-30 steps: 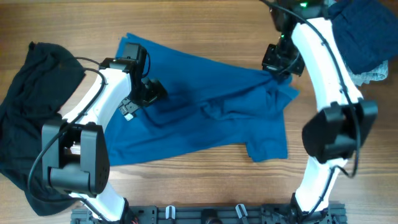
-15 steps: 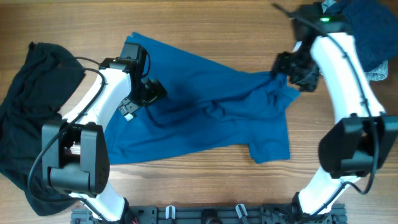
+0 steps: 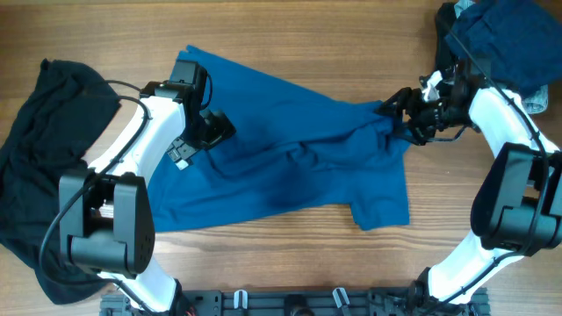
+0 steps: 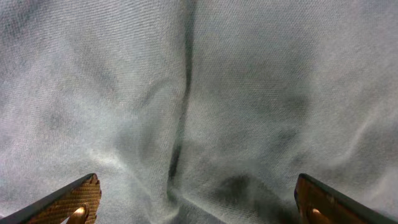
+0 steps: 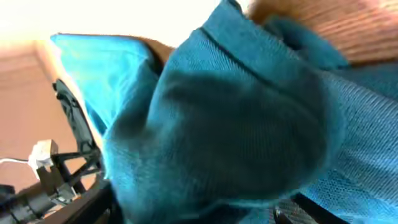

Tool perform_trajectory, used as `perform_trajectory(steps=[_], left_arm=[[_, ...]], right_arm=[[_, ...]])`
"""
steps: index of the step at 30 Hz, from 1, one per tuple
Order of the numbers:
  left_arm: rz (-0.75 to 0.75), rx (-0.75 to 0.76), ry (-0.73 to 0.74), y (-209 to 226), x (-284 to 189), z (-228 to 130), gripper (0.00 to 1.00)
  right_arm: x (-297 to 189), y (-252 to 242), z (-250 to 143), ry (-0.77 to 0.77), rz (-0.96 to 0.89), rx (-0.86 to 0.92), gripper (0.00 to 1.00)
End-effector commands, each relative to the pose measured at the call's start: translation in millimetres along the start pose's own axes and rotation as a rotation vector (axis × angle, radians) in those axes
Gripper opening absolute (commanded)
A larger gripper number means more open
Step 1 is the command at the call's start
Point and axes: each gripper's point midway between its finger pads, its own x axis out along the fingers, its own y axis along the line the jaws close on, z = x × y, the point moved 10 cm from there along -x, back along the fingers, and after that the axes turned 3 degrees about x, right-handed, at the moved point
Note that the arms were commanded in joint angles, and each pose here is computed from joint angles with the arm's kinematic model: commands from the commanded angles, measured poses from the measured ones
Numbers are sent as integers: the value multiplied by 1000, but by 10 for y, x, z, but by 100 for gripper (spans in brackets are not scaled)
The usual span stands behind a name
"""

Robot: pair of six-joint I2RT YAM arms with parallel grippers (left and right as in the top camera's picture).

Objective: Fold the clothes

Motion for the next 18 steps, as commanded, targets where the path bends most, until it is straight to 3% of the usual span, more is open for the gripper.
perform_trajectory(steps=[1, 4, 7, 9, 13, 18], left_arm=[[10, 1, -3, -9, 4, 9, 100], [24, 8, 14, 13, 4, -15, 100], [24, 22, 14, 12, 4, -14, 100], [23, 21, 13, 11, 4, -13, 100], [29, 22, 20, 18, 3, -24, 100], [21, 22, 11, 8, 4, -10, 100]], right_arm=[[-17, -6, 28, -25, -9, 32, 70], [-319, 61, -16, -126, -113, 52, 73], [-614, 99, -83, -219, -157, 51, 82], [-572, 88, -102, -192, -157, 62, 84], [-317, -98, -113, -164, -126, 113, 82], [-56, -231, -171, -152, -3, 117, 70]])
